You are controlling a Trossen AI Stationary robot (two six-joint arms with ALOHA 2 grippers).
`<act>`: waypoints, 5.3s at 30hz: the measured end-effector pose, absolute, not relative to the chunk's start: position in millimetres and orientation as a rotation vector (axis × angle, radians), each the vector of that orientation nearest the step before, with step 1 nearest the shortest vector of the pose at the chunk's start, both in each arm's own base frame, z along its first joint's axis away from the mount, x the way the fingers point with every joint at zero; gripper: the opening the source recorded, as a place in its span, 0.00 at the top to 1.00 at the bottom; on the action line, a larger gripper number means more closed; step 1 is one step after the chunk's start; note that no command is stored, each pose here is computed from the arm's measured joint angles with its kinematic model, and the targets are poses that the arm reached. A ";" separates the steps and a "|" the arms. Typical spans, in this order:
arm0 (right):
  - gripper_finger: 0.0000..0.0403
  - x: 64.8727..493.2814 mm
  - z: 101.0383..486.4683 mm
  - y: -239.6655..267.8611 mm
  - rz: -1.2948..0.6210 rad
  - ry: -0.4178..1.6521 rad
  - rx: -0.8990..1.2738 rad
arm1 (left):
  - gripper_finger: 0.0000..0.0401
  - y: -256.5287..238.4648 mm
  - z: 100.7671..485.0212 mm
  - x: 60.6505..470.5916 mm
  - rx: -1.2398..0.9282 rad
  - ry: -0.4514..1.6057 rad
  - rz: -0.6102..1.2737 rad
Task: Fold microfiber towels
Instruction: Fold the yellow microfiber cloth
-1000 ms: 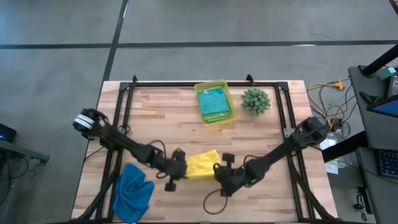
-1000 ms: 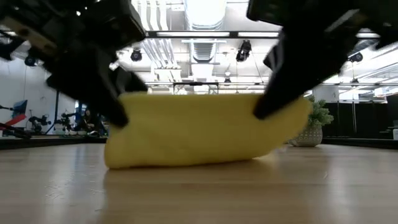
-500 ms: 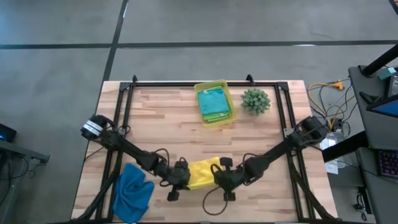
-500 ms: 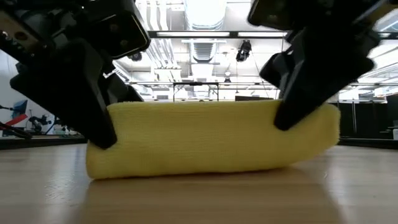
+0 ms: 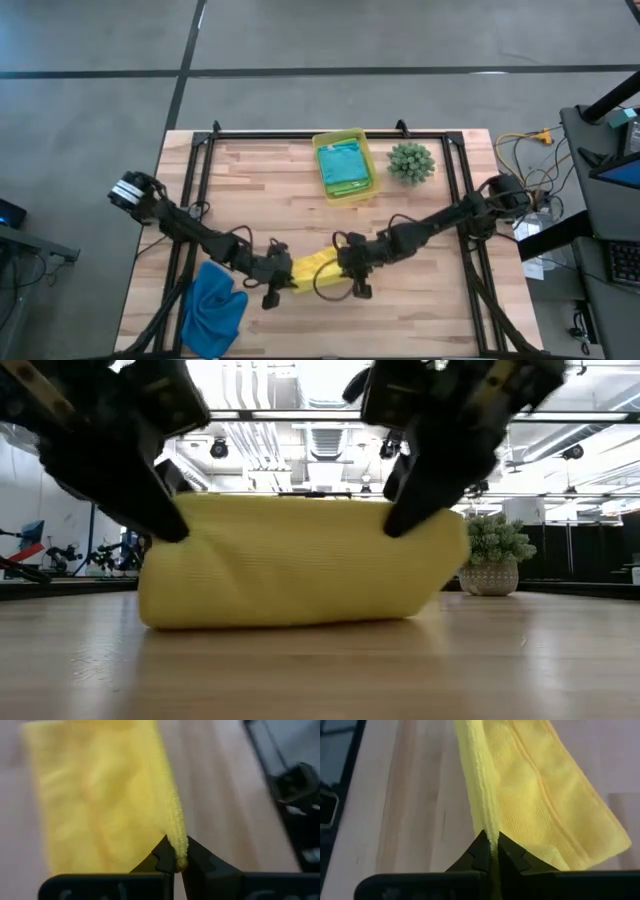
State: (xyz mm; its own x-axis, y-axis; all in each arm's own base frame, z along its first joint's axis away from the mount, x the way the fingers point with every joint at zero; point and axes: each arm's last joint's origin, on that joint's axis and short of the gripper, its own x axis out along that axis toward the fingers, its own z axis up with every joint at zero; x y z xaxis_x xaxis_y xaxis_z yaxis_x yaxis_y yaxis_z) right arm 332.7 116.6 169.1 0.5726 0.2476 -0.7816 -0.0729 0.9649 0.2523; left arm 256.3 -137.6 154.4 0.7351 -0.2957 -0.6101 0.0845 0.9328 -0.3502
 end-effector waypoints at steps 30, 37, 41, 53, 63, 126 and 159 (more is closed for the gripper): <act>0.98 378.2 161.4 16.1 0.052 0.919 0.445 | 1.00 -104.8 135.8 220.9 -0.318 0.700 0.155; 0.98 378.9 159.8 1.8 0.052 0.882 0.591 | 1.00 -103.1 136.3 217.2 -0.366 0.675 0.210; 0.98 374.9 156.6 10.4 0.151 0.923 0.666 | 1.00 -109.8 141.1 220.8 -0.415 0.669 0.070; 0.98 357.4 138.5 65.9 0.237 0.789 1.026 | 1.00 -114.8 144.3 220.8 -0.504 0.545 -0.091; 0.98 335.3 116.3 51.9 0.029 0.686 1.280 | 1.00 -105.2 123.1 196.7 -0.624 0.483 -0.021; 0.70 388.0 110.8 68.1 0.308 0.753 -0.181 | 1.00 -112.8 96.6 202.1 -0.570 0.695 -0.059; 0.81 416.1 153.1 34.4 0.171 0.790 -0.132 | 0.64 -98.1 143.9 163.9 -0.526 0.836 -0.084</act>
